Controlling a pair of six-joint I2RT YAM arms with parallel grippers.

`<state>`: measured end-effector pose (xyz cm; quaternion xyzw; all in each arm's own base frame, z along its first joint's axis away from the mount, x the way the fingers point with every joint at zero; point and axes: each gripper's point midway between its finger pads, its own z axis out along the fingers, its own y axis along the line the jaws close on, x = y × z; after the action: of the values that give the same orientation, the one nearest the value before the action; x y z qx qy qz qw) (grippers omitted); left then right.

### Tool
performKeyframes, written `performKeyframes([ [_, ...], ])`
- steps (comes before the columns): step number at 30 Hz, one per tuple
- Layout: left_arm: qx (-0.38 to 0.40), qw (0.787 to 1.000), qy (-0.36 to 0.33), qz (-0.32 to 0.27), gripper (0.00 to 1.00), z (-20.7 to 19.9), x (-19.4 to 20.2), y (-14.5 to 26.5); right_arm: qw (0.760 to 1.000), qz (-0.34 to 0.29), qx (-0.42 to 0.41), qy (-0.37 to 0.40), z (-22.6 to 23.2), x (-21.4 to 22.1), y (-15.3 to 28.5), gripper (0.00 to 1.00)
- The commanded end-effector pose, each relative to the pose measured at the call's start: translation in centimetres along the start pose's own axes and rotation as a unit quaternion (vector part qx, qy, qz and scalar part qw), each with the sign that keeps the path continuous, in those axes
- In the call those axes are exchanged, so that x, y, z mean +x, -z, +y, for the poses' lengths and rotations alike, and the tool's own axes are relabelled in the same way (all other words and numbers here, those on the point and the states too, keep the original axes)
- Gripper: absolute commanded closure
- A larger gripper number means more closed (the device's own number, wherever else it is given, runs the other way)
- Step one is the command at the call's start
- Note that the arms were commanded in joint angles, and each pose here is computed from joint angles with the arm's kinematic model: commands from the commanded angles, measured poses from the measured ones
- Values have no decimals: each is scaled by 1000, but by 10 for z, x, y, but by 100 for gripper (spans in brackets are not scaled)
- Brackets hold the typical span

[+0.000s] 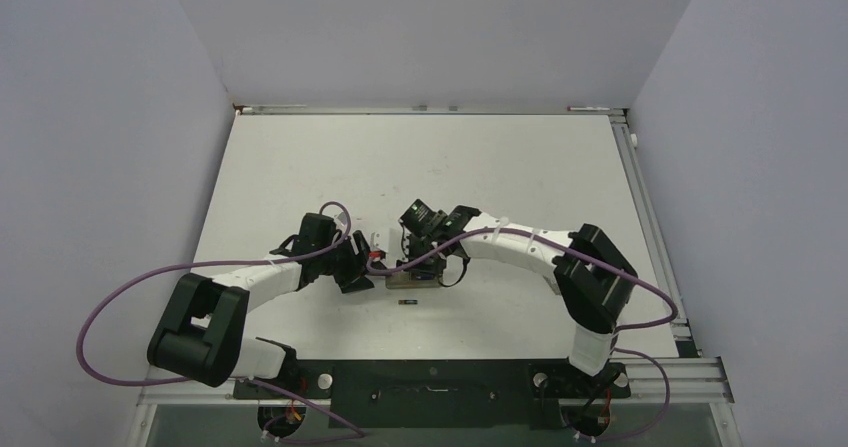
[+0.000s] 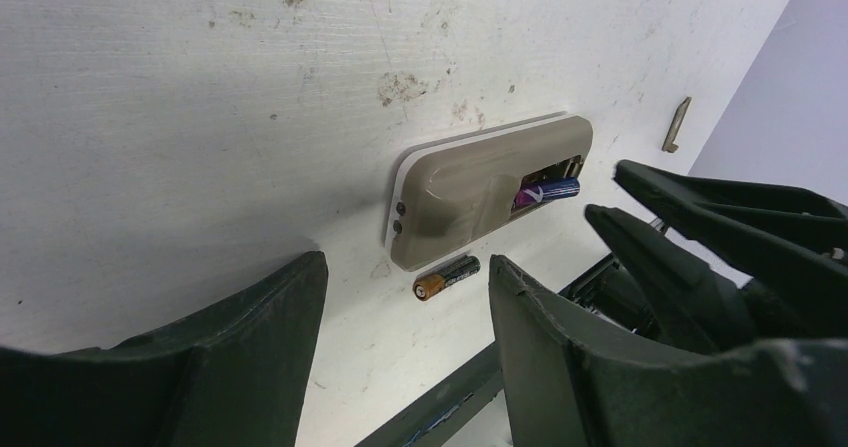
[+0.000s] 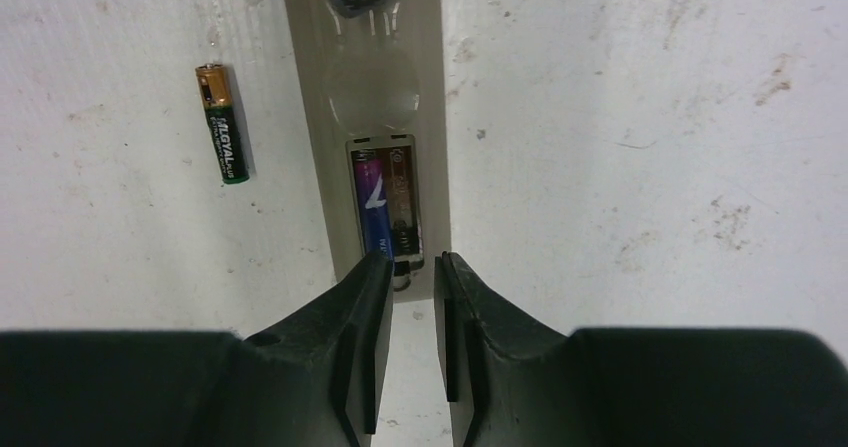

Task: Load the batteries into the remote control
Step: Load the battery into the remote control.

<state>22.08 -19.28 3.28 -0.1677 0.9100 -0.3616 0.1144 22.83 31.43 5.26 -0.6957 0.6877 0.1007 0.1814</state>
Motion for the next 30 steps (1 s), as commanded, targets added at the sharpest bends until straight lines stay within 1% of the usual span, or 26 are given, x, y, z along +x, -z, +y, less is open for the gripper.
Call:
performKeyframes([
  [1,15,1000,-13,-5,43,-8,-6,0,997,-62,46,-22,-18,-21,33,76],
  [5,15,1000,-13,-3,43,-8,-7,-2,994,-82,55,-44,-19,-23,43,74],
  [10,17,1000,-13,-2,43,-9,-8,-3,988,-100,68,-99,-19,-24,53,74],
  [17,15,1000,-13,0,43,-10,-8,-4,961,-120,115,-222,-25,-21,66,72],
  [21,14,1000,-16,-1,43,-12,-10,-5,930,-131,138,-314,-29,-20,71,71],
  [25,12,1000,-21,1,44,-14,-11,-7,899,-123,181,-379,-35,-5,70,71],
  [29,10,1000,-29,5,48,-17,-10,-9,855,-157,213,-447,-38,4,74,71],
  [30,10,999,-30,5,49,-19,-11,-9,848,-163,214,-457,-37,5,74,71],
])
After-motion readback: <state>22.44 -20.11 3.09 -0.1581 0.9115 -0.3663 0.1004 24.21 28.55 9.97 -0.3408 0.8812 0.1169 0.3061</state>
